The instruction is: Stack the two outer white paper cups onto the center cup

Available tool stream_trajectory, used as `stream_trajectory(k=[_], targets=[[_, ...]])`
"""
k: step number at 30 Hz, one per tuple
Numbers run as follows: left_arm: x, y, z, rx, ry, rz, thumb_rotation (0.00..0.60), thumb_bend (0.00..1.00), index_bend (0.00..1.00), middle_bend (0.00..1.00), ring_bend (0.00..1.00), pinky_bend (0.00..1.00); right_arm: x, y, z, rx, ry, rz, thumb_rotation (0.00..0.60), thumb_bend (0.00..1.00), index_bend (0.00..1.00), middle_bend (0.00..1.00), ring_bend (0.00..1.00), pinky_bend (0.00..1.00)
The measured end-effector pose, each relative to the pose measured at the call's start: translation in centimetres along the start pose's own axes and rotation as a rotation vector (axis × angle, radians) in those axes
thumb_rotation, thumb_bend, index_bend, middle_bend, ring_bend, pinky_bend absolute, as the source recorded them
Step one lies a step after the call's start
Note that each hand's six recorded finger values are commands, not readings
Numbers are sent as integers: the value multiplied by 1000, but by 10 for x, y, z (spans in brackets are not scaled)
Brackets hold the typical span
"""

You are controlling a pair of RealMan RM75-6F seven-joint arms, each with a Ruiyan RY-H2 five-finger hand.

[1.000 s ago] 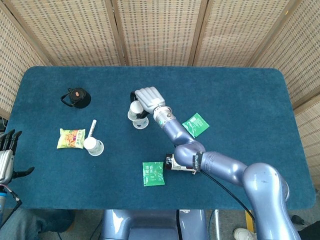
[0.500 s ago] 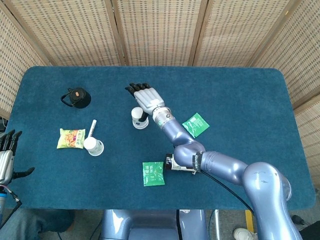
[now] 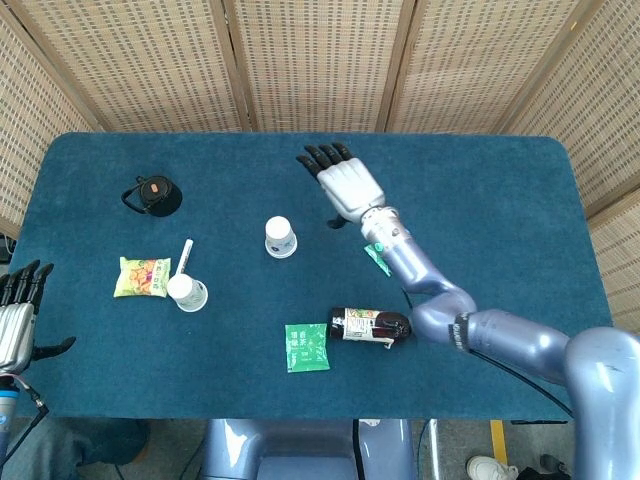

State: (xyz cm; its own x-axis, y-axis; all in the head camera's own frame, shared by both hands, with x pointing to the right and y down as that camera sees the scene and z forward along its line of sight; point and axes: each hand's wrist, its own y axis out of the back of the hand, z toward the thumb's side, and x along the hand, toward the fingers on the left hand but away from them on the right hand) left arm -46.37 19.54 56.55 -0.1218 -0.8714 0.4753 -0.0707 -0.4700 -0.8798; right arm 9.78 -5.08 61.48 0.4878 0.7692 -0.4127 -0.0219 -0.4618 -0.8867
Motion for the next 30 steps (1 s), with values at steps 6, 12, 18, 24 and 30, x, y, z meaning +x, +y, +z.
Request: stream_trajectory(k=[6,12,18,24,30], targets=[[13,-1,16,34,-93,17,600,11,0,0,0,0,61,-8,-63,104,8,-68,600,0,0,0,0,0],[44,5,44,140,-252,48,600,0,0,0,0,0,160,-32,-131,127,-65,-90,600,0,0,0,0,0],[66,0,78,177,-438,1,600,0,0,0,0,0,245,-55,-147,94,-176,-65,600,0,0,0,0,0],[84,-9,104,178,-583,-90,600,0,102,9,9,72,309,-70,-143,71,-282,-66,600,0,0,0,0,0],[101,-27,117,221,-618,-161,600,0,183,79,121,218,341,-83,-136,28,-334,-90,600,0,0,0,0,0]])
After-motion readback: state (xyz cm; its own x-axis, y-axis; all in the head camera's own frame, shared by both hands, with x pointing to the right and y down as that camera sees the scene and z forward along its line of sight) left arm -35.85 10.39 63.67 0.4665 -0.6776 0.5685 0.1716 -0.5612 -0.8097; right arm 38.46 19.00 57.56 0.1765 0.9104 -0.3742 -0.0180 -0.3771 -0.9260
